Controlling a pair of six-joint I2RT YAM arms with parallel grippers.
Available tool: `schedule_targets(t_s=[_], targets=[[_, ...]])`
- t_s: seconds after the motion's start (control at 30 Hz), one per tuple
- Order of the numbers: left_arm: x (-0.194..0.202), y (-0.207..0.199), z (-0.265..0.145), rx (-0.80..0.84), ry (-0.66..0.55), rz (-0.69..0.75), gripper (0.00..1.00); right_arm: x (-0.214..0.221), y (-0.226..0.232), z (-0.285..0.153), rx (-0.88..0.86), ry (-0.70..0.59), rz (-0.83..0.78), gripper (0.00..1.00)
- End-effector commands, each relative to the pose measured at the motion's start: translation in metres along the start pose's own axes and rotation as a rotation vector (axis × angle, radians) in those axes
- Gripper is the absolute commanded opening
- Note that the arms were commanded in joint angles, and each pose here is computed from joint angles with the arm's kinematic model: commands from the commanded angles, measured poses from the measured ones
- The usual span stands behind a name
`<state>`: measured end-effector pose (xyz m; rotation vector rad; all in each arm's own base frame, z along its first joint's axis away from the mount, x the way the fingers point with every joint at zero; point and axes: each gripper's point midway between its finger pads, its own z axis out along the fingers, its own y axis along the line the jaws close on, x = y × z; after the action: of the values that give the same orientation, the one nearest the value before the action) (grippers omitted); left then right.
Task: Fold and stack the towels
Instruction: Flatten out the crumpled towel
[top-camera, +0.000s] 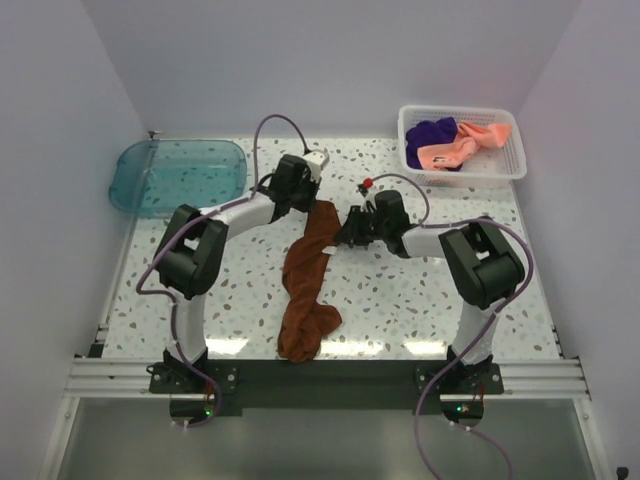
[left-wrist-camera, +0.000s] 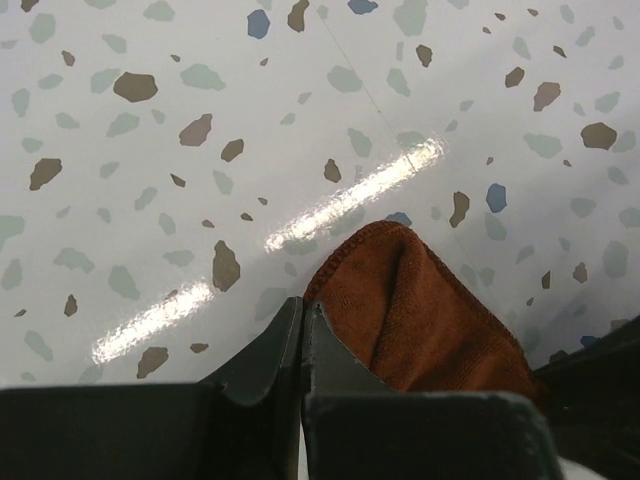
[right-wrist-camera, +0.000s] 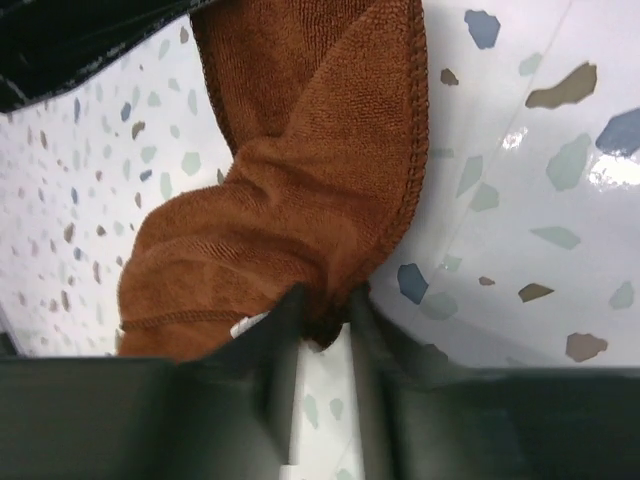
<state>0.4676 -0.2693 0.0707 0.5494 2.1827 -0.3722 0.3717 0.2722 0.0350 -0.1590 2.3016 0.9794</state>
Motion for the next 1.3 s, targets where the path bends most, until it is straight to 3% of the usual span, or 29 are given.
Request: schedule_targets(t_s=[0.0, 0.1, 0.2, 0.37, 0.63, 0.87, 0.97, 1.2, 1.27], targets=[[-0.03, 0.016, -0.024, -0.076, -0.064, 0.031, 0.0, -0.024, 0.021, -0.008, -0.046, -0.045, -0.073, 0.16], [-0.033, 0.035, -0.034, -0.165, -0.064, 0.021, 0.0, -0.031, 0.019, -0.023, 0.017, -0.021, -0.135, 0.0], [-0.042, 0.055, -0.054, -0.27, -0.096, 0.019, 0.0, -0.05, 0.011, -0.05, 0.172, -0.006, -0.221, 0.0], [-0.06, 0.06, -0.093, -0.311, -0.17, 0.004, 0.0, -0.085, -0.003, -0.097, 0.429, 0.011, -0.333, 0.0], [-0.071, 0.047, -0.158, -0.284, -0.26, -0.054, 0.0, -0.118, 0.023, -0.155, 0.515, -0.016, -0.382, 0.01], [-0.089, 0.021, -0.223, -0.211, -0.347, -0.042, 0.0, -0.109, 0.073, -0.188, 0.4, 0.022, -0.441, 0.0], [-0.115, 0.01, -0.262, -0.17, -0.439, -0.02, 0.0, -0.123, 0.102, -0.212, 0.365, -0.057, -0.469, 0.0], [-0.209, -0.003, -0.353, -0.149, -0.69, 0.058, 0.0, -0.217, 0.18, -0.289, 0.304, -0.463, -0.561, 0.0], [-0.238, -0.004, -0.376, -0.161, -0.752, 0.066, 0.0, -0.233, 0.189, -0.296, 0.309, -0.507, -0.579, 0.0]])
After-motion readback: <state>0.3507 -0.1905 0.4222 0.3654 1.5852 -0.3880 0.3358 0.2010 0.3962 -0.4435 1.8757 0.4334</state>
